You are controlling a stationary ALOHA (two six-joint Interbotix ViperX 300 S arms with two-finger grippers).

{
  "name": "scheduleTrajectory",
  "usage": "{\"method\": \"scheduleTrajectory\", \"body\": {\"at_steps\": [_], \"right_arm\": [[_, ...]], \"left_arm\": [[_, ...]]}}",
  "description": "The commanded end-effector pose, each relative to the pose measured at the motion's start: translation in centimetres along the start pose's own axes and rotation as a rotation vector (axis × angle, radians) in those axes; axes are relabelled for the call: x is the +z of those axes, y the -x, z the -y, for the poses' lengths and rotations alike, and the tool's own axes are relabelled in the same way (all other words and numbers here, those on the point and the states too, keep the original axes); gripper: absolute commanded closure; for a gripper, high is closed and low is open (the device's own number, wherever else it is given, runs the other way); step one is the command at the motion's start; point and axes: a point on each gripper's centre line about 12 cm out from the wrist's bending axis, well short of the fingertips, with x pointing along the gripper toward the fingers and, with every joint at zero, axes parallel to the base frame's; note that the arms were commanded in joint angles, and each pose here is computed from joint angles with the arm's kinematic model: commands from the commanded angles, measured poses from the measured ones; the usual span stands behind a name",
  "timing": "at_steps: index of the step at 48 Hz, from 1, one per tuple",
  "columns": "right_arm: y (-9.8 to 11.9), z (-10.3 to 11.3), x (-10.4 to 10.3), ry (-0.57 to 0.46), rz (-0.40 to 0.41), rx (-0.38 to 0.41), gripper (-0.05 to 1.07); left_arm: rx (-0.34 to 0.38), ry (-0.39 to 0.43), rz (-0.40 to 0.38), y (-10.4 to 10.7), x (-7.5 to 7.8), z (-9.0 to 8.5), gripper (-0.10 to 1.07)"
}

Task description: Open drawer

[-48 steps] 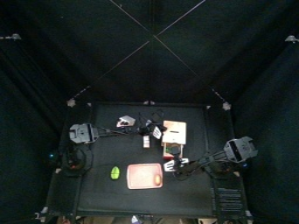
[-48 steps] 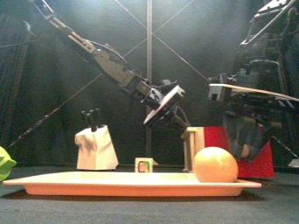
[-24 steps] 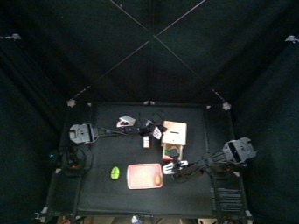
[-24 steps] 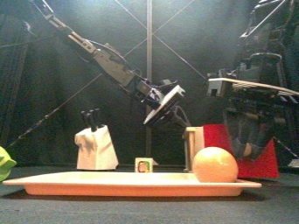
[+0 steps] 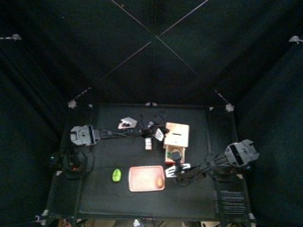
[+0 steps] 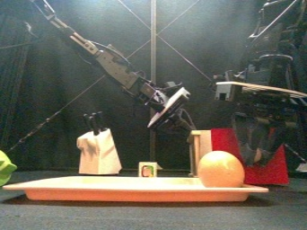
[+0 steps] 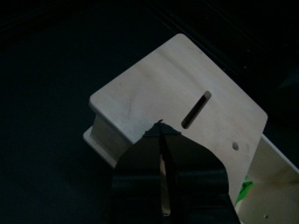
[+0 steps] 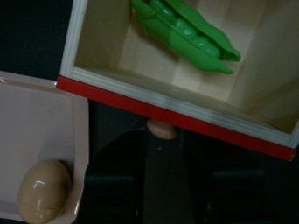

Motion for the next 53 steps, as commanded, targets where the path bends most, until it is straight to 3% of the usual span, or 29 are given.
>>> {"method": "scheduleTrajectory", "body": {"at_steps": [1,20,32,40,53], "right_arm": [[1.2,-0.9,0.3,-0.007,-0.001,0.044,0.26],[4.3,-1.3,0.9,-0.004,0.028,0.089,0.24],[7.4,-1.4,1.2,0.045,0.075,0.193,0.24],[9.6,-0.6,2.2,0.077,0.129,0.274,0.24],[11.4,2.7,4.8,0.073,0.207,0.36,0.24]], "left_arm": [[-0.003,-0.002,0.003,0.2,0.2,0.1,0.68],[-0.041,-0.02,0.084,3.1,3.5,1.7,0.68],[-0.058,-0.074,0.13,5.1,5.2,2.5,0.68],[-0.071,-0.105,0.133,6.5,5.1,3.1,0.68],[-0.085,-0.138,0.116,9.4,3.7,3.6,0.68]]}}
